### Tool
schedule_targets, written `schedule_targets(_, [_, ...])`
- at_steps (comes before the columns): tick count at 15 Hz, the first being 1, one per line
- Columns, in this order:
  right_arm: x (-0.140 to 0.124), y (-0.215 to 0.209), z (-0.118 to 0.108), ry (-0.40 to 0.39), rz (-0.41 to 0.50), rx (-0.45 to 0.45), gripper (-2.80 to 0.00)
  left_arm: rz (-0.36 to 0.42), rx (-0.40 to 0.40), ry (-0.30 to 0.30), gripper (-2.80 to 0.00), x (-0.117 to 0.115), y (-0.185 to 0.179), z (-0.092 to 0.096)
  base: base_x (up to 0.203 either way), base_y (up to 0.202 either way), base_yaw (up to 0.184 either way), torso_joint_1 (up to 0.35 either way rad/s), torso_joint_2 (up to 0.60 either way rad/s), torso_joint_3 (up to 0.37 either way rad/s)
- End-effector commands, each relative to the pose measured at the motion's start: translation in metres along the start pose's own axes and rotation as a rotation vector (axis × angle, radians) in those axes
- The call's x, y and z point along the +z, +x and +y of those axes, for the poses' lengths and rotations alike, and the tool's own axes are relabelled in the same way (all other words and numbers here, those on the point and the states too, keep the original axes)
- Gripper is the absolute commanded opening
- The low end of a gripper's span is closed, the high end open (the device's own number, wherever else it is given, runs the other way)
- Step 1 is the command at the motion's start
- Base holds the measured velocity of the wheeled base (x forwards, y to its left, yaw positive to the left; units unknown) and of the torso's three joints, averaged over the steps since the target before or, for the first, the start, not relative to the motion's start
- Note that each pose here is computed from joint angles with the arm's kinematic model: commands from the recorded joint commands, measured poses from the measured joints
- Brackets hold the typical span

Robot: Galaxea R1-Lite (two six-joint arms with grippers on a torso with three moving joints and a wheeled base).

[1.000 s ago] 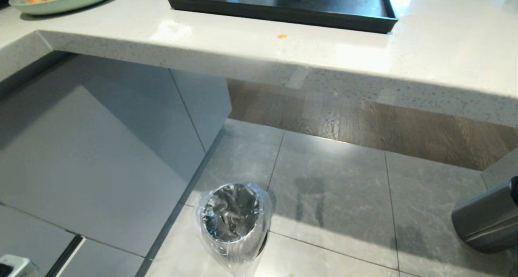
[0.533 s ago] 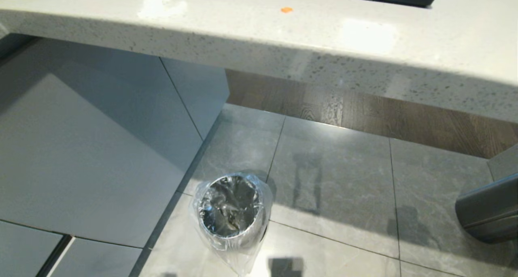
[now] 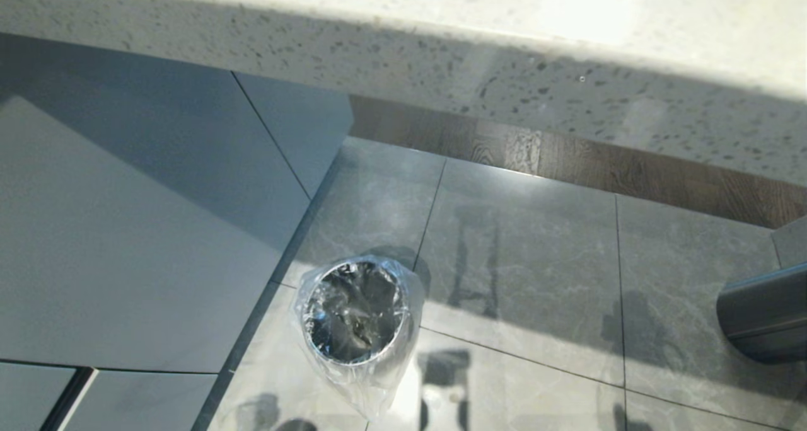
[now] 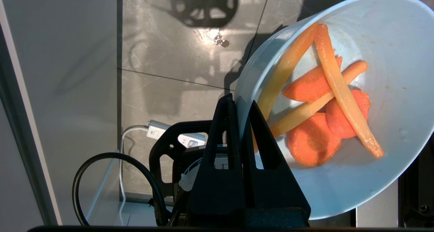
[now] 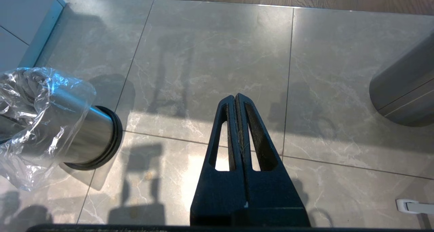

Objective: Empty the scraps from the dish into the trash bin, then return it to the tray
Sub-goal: Move the bowl over the trash can

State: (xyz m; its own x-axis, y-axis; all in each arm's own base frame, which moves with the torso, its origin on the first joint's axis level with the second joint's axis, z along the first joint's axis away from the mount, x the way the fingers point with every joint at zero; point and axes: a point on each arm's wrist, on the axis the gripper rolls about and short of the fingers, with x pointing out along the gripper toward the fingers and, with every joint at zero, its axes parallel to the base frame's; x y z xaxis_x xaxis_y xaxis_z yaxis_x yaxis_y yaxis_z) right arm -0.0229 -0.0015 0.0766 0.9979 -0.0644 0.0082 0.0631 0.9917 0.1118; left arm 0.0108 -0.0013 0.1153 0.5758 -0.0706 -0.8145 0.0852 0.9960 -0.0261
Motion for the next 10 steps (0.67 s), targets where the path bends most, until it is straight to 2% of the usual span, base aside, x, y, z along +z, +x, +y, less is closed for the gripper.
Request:
schedule_targets(1, [0.000, 0.000, 0.000, 0.000, 0.001, 0.000, -2.80, -0.004, -0.004, -0.001, -2.80, -0.001, 0.000, 0.000, 0.000, 0.000, 0.000, 0.004, 0.00, -0.036])
schedule_targets(8, [0.000, 0.000, 0.000, 0.000, 0.001, 0.000, -2.80, -0.025, -0.018, 0.002, -2.80, 0.003, 0.003, -0.001, 0.000, 0.000, 0.000, 0.000, 0.00, 0.000])
schedule_targets(10, [0.000, 0.000, 0.000, 0.000, 0.002, 0.000, -2.80, -0.030, -0.046, 0.002, -2.80, 0.008, 0.005, -0.002, 0.000, 0.000, 0.000, 0.000, 0.00, 0.000])
